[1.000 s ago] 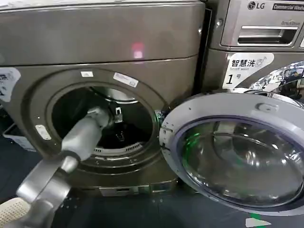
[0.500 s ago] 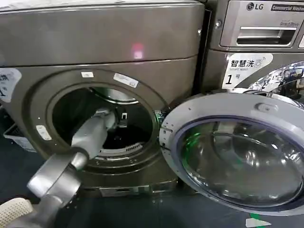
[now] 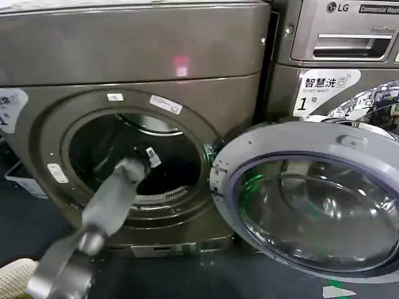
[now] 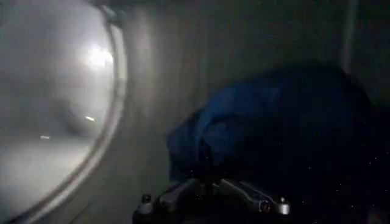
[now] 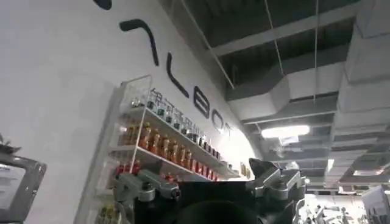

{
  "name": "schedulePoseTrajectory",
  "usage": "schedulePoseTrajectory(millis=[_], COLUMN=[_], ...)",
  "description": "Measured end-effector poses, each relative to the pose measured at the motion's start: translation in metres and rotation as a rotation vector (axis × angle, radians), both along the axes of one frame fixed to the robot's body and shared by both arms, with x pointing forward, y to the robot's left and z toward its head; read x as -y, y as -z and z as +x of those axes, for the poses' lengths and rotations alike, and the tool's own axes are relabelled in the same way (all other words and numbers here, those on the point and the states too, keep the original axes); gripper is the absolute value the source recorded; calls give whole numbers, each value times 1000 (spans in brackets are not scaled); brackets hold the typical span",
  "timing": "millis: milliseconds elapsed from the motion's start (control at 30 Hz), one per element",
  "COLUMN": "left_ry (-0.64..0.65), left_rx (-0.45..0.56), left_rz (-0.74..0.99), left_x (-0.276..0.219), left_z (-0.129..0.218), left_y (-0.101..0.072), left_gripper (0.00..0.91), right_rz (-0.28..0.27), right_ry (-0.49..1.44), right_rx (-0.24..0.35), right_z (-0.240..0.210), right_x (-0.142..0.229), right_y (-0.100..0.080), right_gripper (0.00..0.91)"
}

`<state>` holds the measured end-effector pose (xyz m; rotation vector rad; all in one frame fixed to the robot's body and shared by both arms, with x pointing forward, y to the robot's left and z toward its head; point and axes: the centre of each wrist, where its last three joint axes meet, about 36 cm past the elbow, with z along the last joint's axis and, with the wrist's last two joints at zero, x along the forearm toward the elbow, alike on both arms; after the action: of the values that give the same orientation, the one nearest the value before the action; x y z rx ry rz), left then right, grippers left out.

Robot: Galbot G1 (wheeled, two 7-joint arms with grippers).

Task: Grasp the clothes from the dryer.

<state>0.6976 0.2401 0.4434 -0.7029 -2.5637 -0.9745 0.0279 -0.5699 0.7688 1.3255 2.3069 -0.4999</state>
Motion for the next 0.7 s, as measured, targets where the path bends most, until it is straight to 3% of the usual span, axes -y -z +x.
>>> schedulePoseTrajectory(millis=[433, 700], left_ry=[-313, -399], left_rx=[414, 504], left_rz=[-461, -564], left_x=[22, 30], left_z=[-107, -146], left_y=[19, 33], left_gripper=[0, 0], right_rz=[-30, -64], right_ry=[0, 20], right_rx=[24, 24], right_z=[8, 8], right_x=[1, 3], right_y=[9, 11], right_gripper=[907, 907])
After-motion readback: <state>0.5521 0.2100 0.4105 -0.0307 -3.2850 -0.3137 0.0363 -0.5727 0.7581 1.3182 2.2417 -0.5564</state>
